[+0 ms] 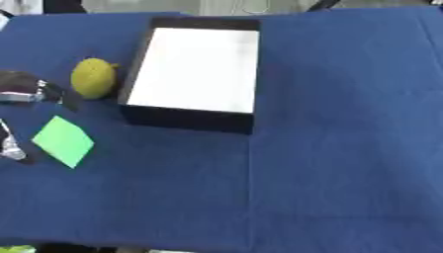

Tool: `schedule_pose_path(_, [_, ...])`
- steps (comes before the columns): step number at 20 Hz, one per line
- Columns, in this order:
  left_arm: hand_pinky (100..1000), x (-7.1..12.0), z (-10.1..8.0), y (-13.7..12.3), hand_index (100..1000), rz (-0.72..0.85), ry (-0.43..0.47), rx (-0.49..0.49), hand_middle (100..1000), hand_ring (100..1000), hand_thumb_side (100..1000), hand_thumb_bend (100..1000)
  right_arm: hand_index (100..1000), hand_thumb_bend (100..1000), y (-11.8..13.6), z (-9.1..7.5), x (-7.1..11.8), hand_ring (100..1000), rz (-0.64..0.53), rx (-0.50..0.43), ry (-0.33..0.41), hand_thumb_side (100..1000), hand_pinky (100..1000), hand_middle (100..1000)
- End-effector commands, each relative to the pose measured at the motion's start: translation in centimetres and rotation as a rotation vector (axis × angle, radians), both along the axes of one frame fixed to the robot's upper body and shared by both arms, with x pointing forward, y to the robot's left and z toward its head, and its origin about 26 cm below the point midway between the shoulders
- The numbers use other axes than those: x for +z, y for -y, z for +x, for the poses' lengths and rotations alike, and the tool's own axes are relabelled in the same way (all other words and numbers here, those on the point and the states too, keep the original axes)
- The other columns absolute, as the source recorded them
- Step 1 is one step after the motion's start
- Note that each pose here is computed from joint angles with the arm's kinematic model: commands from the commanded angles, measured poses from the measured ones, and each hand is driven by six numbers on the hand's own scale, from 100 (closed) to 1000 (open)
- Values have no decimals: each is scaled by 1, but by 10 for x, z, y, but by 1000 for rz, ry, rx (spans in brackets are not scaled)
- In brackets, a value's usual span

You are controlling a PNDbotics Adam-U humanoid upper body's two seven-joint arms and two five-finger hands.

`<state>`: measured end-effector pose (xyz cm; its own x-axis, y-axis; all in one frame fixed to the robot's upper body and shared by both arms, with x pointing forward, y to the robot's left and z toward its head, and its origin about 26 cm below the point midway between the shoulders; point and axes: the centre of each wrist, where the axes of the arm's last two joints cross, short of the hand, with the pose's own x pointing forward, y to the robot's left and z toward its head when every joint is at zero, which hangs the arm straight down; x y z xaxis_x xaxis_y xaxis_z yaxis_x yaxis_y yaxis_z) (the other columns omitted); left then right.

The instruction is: Pick up objects on the table and place them in the box.

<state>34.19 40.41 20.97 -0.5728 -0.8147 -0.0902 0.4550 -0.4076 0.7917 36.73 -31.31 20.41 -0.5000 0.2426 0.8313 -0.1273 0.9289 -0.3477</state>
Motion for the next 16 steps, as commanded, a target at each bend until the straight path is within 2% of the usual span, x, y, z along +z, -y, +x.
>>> schedule_pose_path(1, [919,8,3,-3,904,99,-59,-110,881,906,185,615,859,100,3,-1,8,929,-19,-5,20,470,1000,893])
schedule_pose_path(9, [909,-4,7,-1,895,106,-85,-132,875,899,185,604,858,100,3,-1,7,929,-18,-5,18,470,1000,893])
schedule_pose_path(16, [819,-8,7,-3,858,106,-97,-130,816,819,100,526,858,100,3,-1,7,930,-17,-9,18,470,1000,894])
